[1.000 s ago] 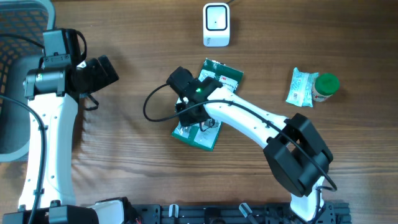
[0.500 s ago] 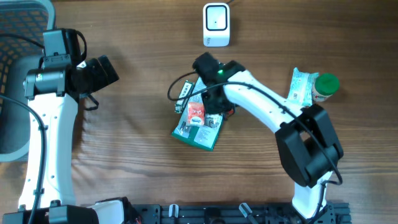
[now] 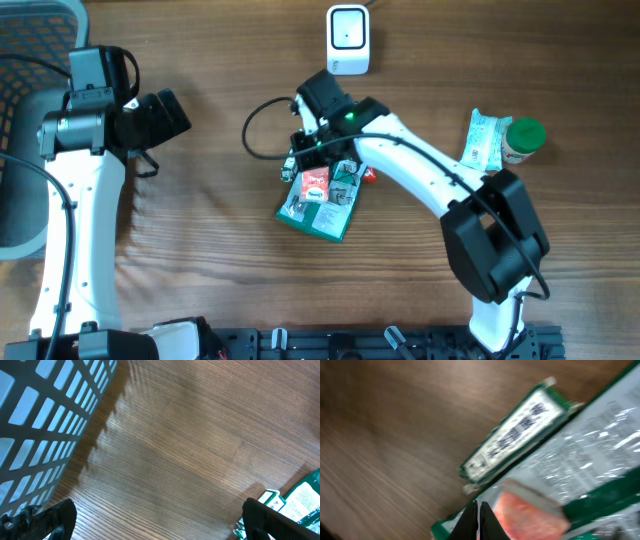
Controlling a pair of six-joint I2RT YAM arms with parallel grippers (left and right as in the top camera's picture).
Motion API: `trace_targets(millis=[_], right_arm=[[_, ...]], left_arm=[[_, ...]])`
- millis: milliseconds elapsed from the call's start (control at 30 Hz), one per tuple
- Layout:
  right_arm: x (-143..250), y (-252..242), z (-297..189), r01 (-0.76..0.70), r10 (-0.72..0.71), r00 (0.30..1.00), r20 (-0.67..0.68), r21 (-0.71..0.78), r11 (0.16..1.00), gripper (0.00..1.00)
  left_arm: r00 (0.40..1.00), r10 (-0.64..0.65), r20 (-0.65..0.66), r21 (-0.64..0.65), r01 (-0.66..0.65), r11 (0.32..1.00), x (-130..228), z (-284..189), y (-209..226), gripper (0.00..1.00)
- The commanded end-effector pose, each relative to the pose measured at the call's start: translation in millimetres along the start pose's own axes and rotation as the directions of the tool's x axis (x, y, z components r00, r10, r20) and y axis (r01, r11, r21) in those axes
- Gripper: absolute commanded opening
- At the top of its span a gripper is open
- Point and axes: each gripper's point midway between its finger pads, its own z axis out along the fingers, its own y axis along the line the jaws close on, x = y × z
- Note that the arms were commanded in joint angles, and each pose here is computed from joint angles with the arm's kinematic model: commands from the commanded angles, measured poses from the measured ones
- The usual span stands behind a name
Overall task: Scan the item barcode
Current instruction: 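Reach the right gripper over the pile toward the red Kleenex pack, then grasp the red Kleenex tissue pack with the right gripper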
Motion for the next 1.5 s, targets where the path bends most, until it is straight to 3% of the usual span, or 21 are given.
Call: trace_targets(millis=[0,200,467,600,767,933,1067,1167,1267,1367,1467], right_arm=[[18,17,20,0.022,-0.021,0.999,-0.024,0.068,0.997,0.04],[43,20,43,0.036,-0.025,0.997,-0.074,0.154,0.987,0.04],[65,-21,32,0.010,0.042,0.988,-0.147,0.338,0.941,0.04],[80,-74,3,0.045,0.078,0.978,-0.194,0.562,0.826,0.05],[67,-124,-29,0.016,0.127,0.980,-0.153,0.697,0.717,0.05],[34,-137,-45,-0.059,0.157,0.983,-0.092,0.655,0.753,0.09],[33,-96,-39,-0.243,0.320,0.941,-0.113,0.434,0.867,0.04],[35,-82,-37,-0.494,0.552,0.833,-0.046,0.389,0.778,0.04],[43,-75,-37,-0.622,0.685,0.727,-0.037,0.386,0.681,0.05],[44,-70,-36,-0.682,0.741,0.670,-0.027,0.371,0.630,0.07],[38,-70,-34,-0.691,0.741,0.672,-0.007,0.355,0.630,0.10]], left_arm=[[1.000,-0.006,0.007,0.005,0.006,1.000,-4,-1,-1,1.00],[1.000,-0.006,0.007,0.005,0.006,1.000,-4,-1,-1,1.00],[1.000,-0.006,0.007,0.005,0.006,1.000,-4,-1,-1,1.00],[1.000,-0.006,0.007,0.005,0.006,1.000,-4,-1,-1,1.00],[1.000,-0.006,0.007,0.005,0.006,1.000,-4,-1,-1,1.00],[1.000,-0.006,0.007,0.006,0.006,1.000,-4,-1,-1,1.00],[1.000,-0.006,0.007,0.006,0.006,1.000,-4,-1,-1,1.00],[1.000,-0.006,0.007,0.005,0.006,1.000,-4,-1,-1,1.00],[1.000,-0.006,0.007,0.005,0.006,1.000,-4,-1,-1,1.00],[1.000,-0.006,0.007,0.005,0.006,1.000,-4,-1,-1,1.00],[1.000,-0.006,0.007,0.006,0.006,1.000,-4,-1,-1,1.00]])
